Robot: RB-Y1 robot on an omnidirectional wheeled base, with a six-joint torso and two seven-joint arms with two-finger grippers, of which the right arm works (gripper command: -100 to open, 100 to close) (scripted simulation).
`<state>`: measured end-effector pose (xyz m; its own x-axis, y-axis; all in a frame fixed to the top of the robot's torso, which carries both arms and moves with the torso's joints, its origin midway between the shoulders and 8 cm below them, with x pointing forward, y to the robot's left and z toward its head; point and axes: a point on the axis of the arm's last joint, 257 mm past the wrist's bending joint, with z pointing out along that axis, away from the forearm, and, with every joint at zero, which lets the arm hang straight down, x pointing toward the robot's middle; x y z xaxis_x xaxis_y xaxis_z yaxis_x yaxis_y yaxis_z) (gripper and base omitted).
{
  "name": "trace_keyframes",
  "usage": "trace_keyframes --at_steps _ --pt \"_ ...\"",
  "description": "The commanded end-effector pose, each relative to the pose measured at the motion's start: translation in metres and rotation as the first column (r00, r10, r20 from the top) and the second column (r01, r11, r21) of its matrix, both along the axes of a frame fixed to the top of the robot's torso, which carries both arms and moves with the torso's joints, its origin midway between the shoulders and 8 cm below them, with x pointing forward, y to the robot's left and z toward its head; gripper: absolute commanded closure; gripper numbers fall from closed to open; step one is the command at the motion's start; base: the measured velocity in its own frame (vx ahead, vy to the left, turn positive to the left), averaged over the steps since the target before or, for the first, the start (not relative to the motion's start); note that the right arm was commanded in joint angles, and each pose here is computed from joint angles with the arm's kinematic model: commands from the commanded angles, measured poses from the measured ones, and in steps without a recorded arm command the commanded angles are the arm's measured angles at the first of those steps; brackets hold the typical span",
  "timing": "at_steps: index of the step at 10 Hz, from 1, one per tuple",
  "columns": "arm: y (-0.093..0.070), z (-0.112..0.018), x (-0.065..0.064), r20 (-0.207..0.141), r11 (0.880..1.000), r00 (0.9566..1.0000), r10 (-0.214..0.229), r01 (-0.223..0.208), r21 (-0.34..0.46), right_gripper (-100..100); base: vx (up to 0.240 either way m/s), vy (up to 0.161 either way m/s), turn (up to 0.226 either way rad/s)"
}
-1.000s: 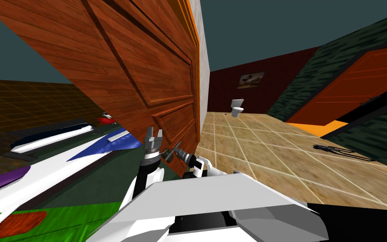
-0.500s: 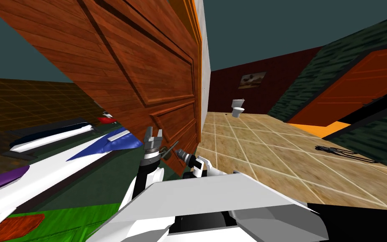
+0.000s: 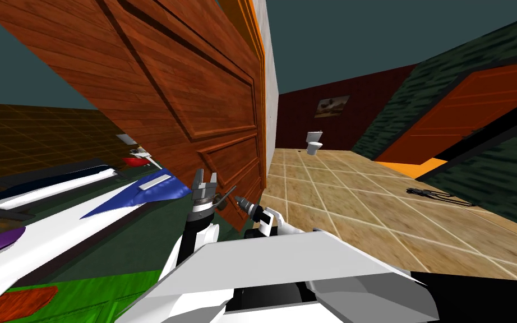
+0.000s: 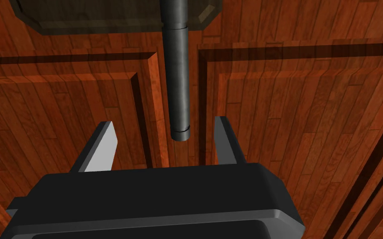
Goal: Push the door open
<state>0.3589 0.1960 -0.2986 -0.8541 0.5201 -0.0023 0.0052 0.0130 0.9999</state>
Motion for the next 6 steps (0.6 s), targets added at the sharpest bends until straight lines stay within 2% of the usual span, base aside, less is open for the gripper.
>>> trace_keyframes --at_steps 1,2,3,4,6 --pt "-0.004 0.0 0.009 0.0 1.0 0.9997 -0.026 0.026 0.003 -100 -0.222 -0.032 -0.094" --pt "-0.002 0.005 0.014 -0.002 0.999 0.9992 -0.04 0.04 0.016 -100 -0.215 -0.054 -0.096" --pt "-0.002 0.003 0.01 -0.002 0.999 0.9995 -0.031 0.031 0.01 -100 -0.094 -0.026 -0.012" --pt "-0.009 -0.003 0.015 0.003 0.999 0.9992 -0.041 0.041 -0.005 -100 0.038 0.107 0.053" --pt "-0.012 -0.005 0.018 0.006 0.999 0.9989 -0.047 0.047 -0.012 -100 0.12 0.154 0.014"
